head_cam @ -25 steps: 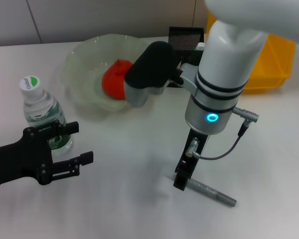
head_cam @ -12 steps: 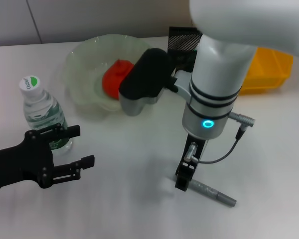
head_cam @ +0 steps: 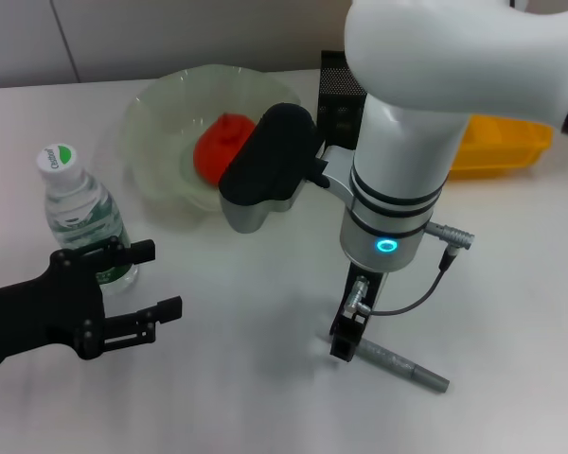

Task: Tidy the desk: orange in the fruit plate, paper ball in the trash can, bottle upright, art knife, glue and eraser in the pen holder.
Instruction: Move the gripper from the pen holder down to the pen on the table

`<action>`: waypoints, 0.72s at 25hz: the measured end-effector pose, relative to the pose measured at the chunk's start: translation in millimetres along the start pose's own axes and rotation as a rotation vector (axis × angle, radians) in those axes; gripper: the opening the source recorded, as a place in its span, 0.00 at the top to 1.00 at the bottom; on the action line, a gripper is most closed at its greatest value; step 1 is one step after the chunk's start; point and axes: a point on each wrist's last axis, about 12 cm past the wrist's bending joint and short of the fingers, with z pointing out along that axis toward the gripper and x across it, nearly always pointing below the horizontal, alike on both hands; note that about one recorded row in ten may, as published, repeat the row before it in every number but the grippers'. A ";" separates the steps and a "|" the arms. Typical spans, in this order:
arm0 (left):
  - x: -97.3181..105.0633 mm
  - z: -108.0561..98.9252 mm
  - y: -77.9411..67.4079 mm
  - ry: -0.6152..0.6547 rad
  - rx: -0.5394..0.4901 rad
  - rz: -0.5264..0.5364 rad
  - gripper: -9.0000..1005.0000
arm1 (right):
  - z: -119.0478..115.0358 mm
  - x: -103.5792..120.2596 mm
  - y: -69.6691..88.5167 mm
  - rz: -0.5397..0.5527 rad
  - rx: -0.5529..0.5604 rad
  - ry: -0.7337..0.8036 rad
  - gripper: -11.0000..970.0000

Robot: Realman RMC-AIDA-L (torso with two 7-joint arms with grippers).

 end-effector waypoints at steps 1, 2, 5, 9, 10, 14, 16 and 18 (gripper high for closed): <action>0.1 0.0 0.0 0.000 0.000 -0.001 0.20 | 0.4 -0.3 0.1 -0.001 0.003 0.000 0.35; 0.2 0.1 -0.1 0.000 0.000 -0.001 0.20 | 0.8 -0.6 0.6 -0.001 0.003 -0.001 0.37; 0.2 0.1 -0.1 0.000 0.000 -0.001 0.20 | 2.2 -1.9 3.4 -0.007 -0.006 0.000 0.42; 0.3 0.1 0.1 0.001 -0.002 0.000 0.20 | 5.6 -2.8 6.1 -0.017 -0.011 0.011 0.48; 0.3 0.1 0.1 0.001 -0.002 0.000 0.20 | 6.3 -3.0 6.8 -0.019 -0.013 0.014 0.50; 0.4 0.1 0.4 0.003 -0.004 0.001 0.20 | 8.1 -4.0 8.3 -0.020 -0.023 0.020 0.52; 0.4 0.1 0.4 0.003 -0.004 0.001 0.20 | 8.8 -4.1 7.7 -0.018 -0.021 0.021 0.52; 0.5 0.1 0.5 0.003 -0.005 0.001 0.20 | 9.5 -3.8 7.1 -0.015 -0.021 0.023 0.52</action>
